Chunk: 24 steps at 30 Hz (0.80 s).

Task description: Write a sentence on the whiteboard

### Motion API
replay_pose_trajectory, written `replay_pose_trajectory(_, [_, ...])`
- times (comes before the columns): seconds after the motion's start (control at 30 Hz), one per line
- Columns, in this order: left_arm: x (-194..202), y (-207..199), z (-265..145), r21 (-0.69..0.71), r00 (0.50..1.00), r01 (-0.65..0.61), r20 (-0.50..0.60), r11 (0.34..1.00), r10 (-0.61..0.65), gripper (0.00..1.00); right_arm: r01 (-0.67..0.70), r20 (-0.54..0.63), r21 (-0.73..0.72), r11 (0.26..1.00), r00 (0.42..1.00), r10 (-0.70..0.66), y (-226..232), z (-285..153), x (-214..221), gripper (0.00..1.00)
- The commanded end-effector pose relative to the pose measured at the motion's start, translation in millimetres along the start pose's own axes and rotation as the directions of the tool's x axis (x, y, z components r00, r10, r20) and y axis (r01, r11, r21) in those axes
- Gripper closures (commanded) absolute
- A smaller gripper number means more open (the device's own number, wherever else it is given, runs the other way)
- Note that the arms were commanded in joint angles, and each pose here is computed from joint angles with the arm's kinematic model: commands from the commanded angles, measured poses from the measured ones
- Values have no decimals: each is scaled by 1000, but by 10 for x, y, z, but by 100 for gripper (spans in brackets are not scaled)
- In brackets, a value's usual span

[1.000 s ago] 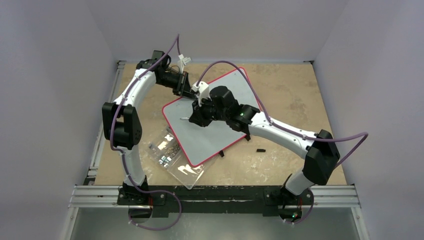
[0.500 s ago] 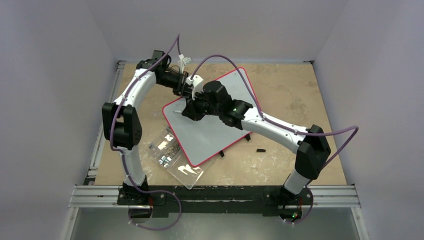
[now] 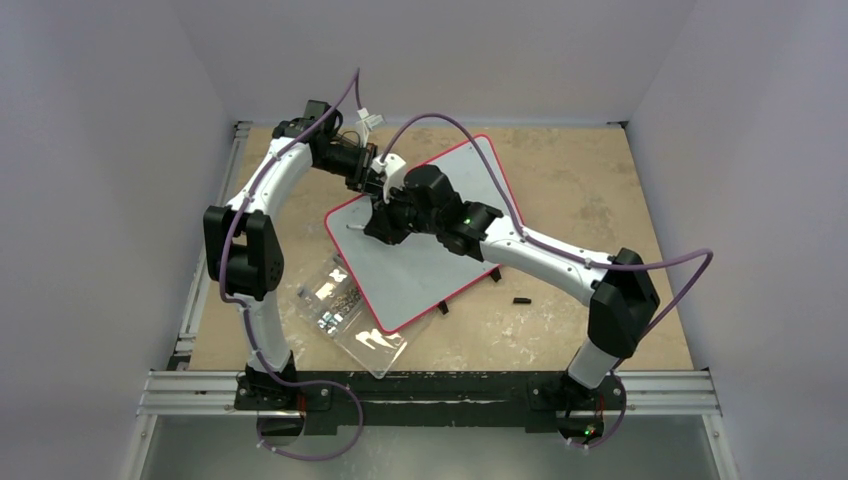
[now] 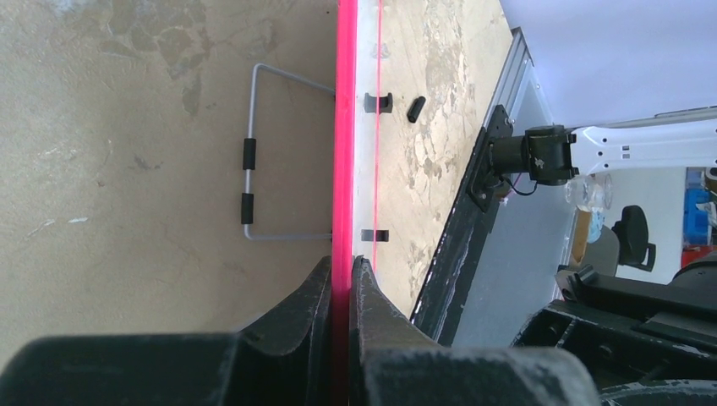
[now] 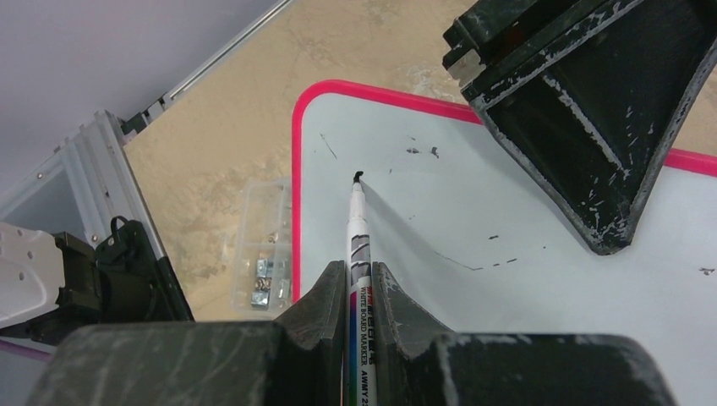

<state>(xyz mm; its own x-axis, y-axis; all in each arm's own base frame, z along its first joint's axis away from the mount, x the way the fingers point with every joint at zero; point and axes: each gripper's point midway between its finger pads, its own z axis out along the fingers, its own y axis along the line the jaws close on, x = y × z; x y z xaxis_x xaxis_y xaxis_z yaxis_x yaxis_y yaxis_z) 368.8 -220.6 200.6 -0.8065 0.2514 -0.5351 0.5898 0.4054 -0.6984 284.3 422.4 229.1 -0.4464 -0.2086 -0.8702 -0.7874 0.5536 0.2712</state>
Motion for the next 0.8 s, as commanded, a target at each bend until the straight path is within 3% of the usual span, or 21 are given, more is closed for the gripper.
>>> replay_pose_trajectory(0.0, [90,-58,-2,-74,994,-100,-53,992,96,100,-8,5,28,1000,1000,8,-31,-86,51,100])
replay_pose_trajectory(0.4, [76,-76,-7,-73,993,-106,-52,992,102,100,-44,-64,6,999,997,45,22,-231,416,100])
replay_pose_trajectory(0.77, [87,-92,-9,-70,993,-108,-55,992,105,100,-29,57,-61,998,998,33,248,-357,-194,100])
